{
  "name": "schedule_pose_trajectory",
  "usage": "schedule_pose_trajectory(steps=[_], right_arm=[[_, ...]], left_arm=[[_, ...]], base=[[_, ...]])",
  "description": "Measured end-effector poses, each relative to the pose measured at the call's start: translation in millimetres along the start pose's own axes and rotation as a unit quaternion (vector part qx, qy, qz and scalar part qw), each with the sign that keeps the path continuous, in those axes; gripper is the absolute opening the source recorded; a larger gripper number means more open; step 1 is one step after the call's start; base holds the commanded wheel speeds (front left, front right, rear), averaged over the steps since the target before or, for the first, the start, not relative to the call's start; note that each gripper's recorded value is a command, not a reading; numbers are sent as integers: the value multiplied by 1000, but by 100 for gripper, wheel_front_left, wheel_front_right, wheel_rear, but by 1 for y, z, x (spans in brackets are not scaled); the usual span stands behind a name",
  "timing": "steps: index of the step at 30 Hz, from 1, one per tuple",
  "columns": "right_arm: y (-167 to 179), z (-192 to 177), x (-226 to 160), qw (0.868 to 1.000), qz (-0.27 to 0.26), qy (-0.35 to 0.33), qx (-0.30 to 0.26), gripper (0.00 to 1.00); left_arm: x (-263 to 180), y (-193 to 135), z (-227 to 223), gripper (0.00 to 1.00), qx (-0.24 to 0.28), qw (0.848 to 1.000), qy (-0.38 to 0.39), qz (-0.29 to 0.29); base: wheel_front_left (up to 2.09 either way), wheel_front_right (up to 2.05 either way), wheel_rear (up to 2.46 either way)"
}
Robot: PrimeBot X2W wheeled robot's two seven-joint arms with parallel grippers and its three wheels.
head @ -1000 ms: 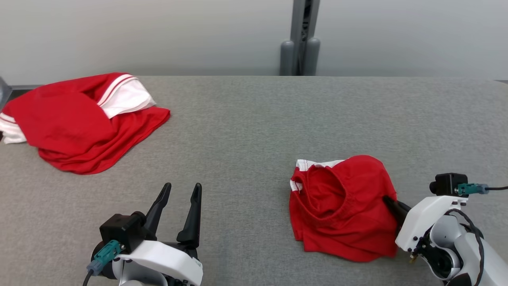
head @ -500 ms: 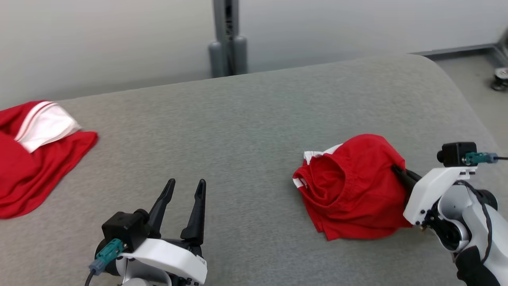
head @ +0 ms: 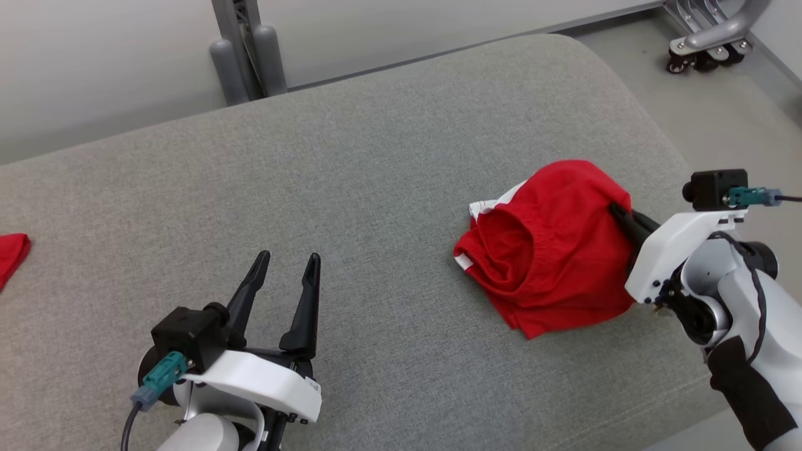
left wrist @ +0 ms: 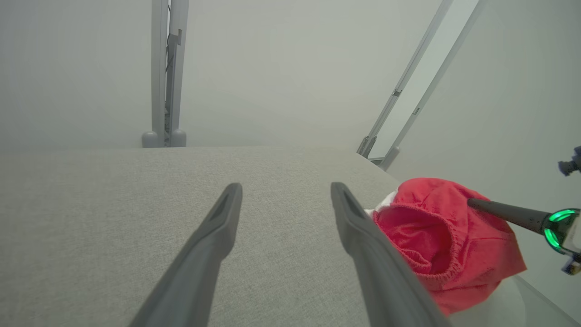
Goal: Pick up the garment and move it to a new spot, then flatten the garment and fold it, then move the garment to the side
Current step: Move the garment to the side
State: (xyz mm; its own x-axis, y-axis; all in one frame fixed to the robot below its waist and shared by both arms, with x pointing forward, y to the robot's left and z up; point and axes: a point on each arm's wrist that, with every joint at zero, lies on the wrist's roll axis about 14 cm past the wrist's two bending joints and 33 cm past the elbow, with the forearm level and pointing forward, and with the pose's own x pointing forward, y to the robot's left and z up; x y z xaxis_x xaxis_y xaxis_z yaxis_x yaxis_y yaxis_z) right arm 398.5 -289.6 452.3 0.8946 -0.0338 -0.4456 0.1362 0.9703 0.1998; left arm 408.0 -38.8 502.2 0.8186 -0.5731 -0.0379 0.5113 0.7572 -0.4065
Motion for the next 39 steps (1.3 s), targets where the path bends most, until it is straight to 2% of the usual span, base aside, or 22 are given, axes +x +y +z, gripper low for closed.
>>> schedule_pose_trajectory(steps=[6,20,29,31,32,33,34,39], right_arm=[[-20,11,12,999,-30,-7,-13,0],[-99,35,41,989,-140,-13,-53,0],[-127,28,57,980,-190,-10,-50,0],[-134,25,61,978,-197,-2,-67,0],[-136,24,62,977,-199,0,-71,42],[-137,23,63,977,-201,3,-74,89],[-138,22,64,976,-201,7,-79,100],[-148,17,57,972,-211,28,-102,100]], left_arm=[[10,11,-2,100,3,1000,5,4],[21,55,7,100,17,999,-3,39],[22,74,3,100,21,998,6,56],[22,80,2,100,21,998,7,63],[22,83,1,100,22,998,7,66],[22,84,1,100,22,997,8,68],[21,86,0,100,22,997,10,70],[20,86,0,100,22,997,9,72]], base=[[0,0,0],[0,0,0],[0,0,0],[0,0,0],[0,0,0],[0,0,0],[0,0,0],[0,0,0]])
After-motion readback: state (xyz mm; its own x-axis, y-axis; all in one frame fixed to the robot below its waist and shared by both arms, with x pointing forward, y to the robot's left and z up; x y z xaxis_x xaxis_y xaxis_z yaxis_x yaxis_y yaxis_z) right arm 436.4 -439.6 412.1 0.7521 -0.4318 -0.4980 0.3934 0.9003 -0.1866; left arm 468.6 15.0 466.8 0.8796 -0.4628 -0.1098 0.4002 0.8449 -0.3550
